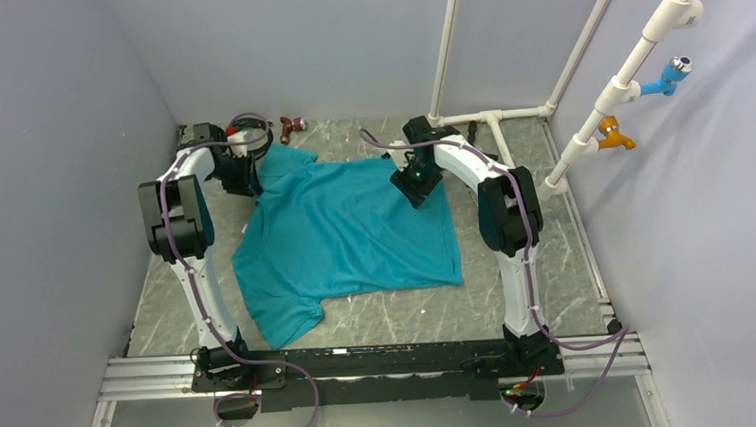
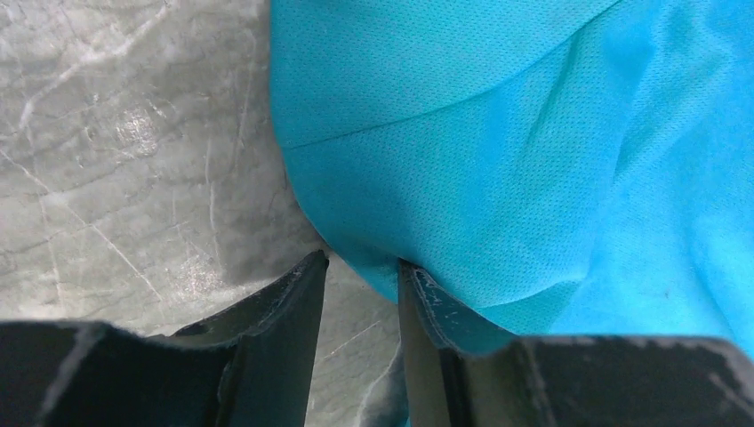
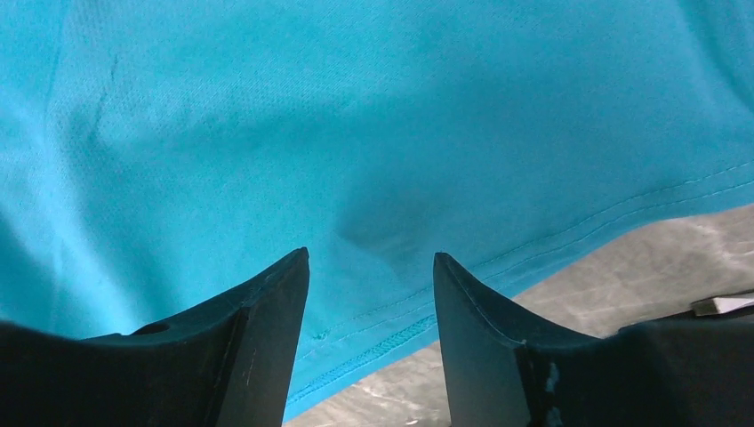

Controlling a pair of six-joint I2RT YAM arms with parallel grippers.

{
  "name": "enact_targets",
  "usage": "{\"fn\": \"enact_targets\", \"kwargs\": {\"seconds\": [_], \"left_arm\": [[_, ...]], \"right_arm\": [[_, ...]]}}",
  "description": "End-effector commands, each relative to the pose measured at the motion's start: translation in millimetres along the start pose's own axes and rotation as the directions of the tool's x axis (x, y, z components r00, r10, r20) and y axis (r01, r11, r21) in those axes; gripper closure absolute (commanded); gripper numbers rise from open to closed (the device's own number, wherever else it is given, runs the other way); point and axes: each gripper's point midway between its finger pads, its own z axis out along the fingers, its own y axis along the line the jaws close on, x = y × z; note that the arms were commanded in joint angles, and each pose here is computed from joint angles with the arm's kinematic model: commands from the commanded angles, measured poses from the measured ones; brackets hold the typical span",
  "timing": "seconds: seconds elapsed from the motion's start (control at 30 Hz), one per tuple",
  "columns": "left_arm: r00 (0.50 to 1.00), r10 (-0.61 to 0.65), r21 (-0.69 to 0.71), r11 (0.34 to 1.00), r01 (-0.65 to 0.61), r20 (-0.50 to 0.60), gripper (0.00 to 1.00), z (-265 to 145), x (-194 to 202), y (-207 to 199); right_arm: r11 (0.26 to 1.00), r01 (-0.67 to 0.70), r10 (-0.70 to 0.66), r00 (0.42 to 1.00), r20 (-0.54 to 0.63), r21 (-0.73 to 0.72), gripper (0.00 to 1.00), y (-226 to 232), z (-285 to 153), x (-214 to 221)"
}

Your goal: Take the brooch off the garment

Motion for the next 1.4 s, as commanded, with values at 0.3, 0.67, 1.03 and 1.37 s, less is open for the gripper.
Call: {"fn": "enact_targets", "kwargs": {"seconds": [0.3, 0.67, 1.03, 1.37], "left_arm": [[0.975, 0.125, -0.256, 0.952, -0.170, -0.183, 0.80, 4.3, 16.3, 36.4], [0.919, 0.317, -0.471, 0.790, -0.393, -0.234, 0.98, -27.7, -43.0, 85.3], [0.924, 0.376, -0.252, 0.903, -0.349, 0.066, 0.45, -84.0, -79.7, 21.7], [0.999, 0.033, -0.034, 0.999, -0.034, -0.043, 0.55, -125.7, 67.0, 30.0]], "right_arm": [[0.999, 0.019, -0.021, 0.998, -0.059, -0.040, 0.47, 10.3, 8.7, 35.9], [0.999, 0.017, -0.022, 0.988, -0.152, -0.037, 0.49, 13.0, 26.6, 68.1], [0.998, 0.015, -0.023, 0.989, -0.144, -0.053, 0.50, 12.8, 22.4, 57.9], [0.997, 0.009, -0.014, 0.998, -0.065, -0.078, 0.49, 24.2, -14.5, 32.8]]}}
